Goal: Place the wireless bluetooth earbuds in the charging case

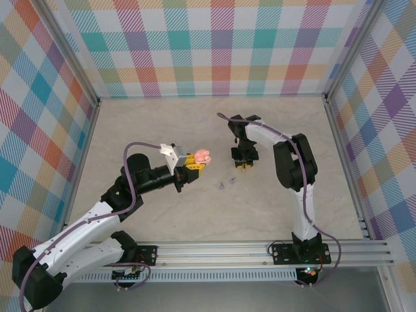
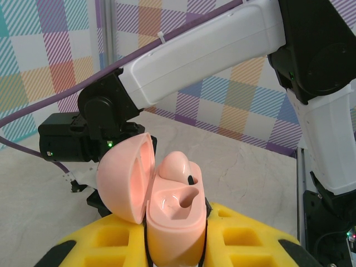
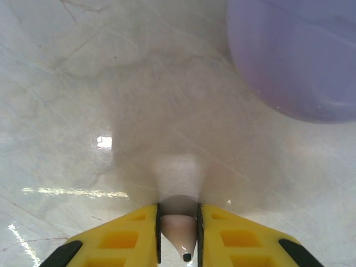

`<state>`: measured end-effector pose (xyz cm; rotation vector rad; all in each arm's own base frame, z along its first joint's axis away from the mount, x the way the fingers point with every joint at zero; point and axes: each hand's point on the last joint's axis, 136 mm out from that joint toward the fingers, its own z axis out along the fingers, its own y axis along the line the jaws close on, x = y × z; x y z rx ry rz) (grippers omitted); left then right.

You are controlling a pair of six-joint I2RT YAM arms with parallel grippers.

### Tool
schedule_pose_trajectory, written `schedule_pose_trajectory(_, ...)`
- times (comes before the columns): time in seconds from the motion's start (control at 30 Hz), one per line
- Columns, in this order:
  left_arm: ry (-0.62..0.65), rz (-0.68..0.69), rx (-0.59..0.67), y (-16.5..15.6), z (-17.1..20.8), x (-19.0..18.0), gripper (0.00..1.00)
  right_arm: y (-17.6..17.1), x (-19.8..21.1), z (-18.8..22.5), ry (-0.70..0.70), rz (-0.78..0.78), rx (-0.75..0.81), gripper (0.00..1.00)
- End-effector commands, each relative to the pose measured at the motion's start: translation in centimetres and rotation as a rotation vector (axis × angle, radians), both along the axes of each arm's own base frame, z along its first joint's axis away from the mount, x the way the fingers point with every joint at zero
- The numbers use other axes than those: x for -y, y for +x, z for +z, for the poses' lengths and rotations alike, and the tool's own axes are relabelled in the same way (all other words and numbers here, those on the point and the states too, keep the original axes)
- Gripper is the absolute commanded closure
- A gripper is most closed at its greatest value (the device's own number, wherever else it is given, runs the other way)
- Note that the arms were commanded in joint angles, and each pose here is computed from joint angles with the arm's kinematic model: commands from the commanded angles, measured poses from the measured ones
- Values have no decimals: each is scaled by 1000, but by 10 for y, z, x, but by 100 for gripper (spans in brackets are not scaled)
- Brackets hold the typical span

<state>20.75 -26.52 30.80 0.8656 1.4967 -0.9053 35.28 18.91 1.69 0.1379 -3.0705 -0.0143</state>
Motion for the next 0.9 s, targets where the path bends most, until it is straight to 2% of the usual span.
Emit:
schedule_pose_trajectory(0.0, -33, -18, 33, -4, 10, 3, 85, -6, 5, -6, -8, 8, -25, 77)
schedule_pose_trajectory(0.37, -28, 4, 11, 1, 5, 3, 85, 1, -2, 15, 75, 23, 89, 78)
schedule_pose_trajectory(0.87, -21, 105, -115, 34, -24, 9, 84, 5, -10, 52, 245, -1, 281, 79)
